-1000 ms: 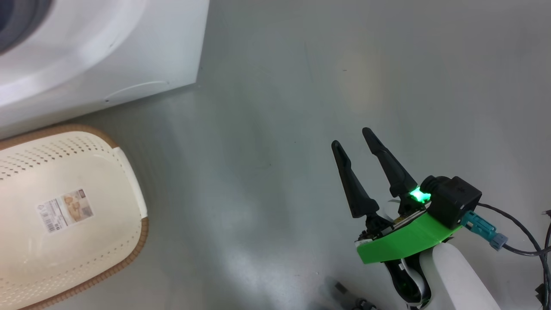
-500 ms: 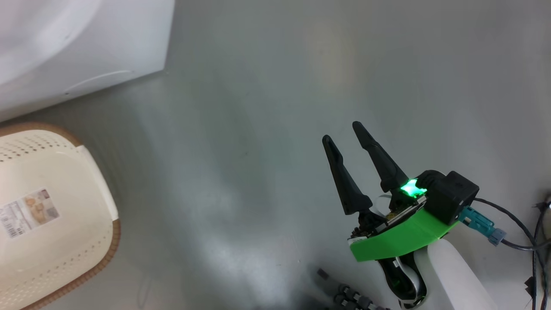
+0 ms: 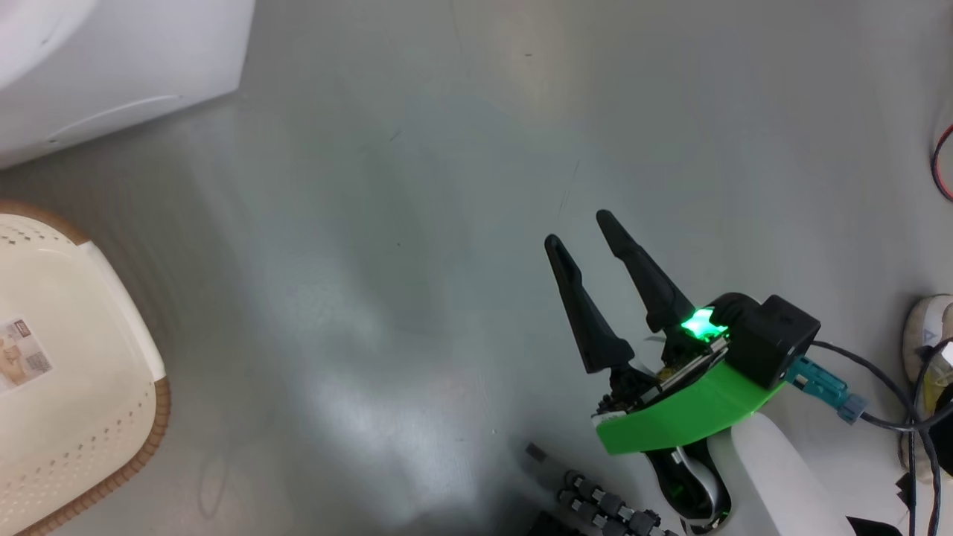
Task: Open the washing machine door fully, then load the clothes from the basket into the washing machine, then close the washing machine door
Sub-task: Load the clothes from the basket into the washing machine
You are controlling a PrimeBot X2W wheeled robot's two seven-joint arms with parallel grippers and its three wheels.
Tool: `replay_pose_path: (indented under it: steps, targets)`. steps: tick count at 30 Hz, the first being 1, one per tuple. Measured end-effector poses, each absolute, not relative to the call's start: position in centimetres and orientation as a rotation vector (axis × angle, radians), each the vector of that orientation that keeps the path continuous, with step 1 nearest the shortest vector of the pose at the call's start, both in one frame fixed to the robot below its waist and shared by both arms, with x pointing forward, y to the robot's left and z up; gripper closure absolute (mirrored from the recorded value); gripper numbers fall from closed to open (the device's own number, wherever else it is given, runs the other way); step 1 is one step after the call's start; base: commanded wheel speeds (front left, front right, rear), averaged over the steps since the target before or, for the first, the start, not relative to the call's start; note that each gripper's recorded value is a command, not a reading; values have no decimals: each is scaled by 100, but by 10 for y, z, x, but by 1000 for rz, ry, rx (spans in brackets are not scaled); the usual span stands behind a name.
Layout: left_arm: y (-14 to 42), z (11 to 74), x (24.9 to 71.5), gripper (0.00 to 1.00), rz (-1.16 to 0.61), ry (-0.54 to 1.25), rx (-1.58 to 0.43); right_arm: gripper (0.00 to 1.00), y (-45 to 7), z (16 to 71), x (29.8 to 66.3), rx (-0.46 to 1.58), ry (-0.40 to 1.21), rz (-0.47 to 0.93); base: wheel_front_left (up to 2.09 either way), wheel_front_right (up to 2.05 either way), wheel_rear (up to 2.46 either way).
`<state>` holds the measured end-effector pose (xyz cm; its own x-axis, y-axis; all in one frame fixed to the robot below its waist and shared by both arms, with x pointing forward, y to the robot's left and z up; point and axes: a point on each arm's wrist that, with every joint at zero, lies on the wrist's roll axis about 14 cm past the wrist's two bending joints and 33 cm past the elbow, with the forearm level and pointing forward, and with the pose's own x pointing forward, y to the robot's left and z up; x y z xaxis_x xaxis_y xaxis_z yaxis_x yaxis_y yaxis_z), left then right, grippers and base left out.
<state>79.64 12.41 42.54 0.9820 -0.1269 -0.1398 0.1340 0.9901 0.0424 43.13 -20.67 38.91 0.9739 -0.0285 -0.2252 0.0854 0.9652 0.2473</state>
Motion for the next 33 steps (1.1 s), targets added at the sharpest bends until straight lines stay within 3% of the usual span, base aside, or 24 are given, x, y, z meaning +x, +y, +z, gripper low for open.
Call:
replay_pose_path:
  steps: [7,8,9,10,23,33]
  targets:
    - [124,409,797,100,-141,214,12,0,-205,389,437,257,216,-47,0,0,0]
    - [123,406,796,75,-141,232,6,0,-205,389,437,258,215,-46,0,0,0]
    - [123,403,795,28,-140,249,4,0,-204,389,438,259,214,-44,0,0,0]
    - [123,402,794,0,-139,257,3,0,-204,390,438,260,213,-42,0,0,0]
    - [122,439,780,0,-153,167,-35,0,-200,404,445,258,165,-21,0,0,0]
    - [121,442,726,0,-166,103,-72,0,-193,423,446,231,114,10,0,0,0]
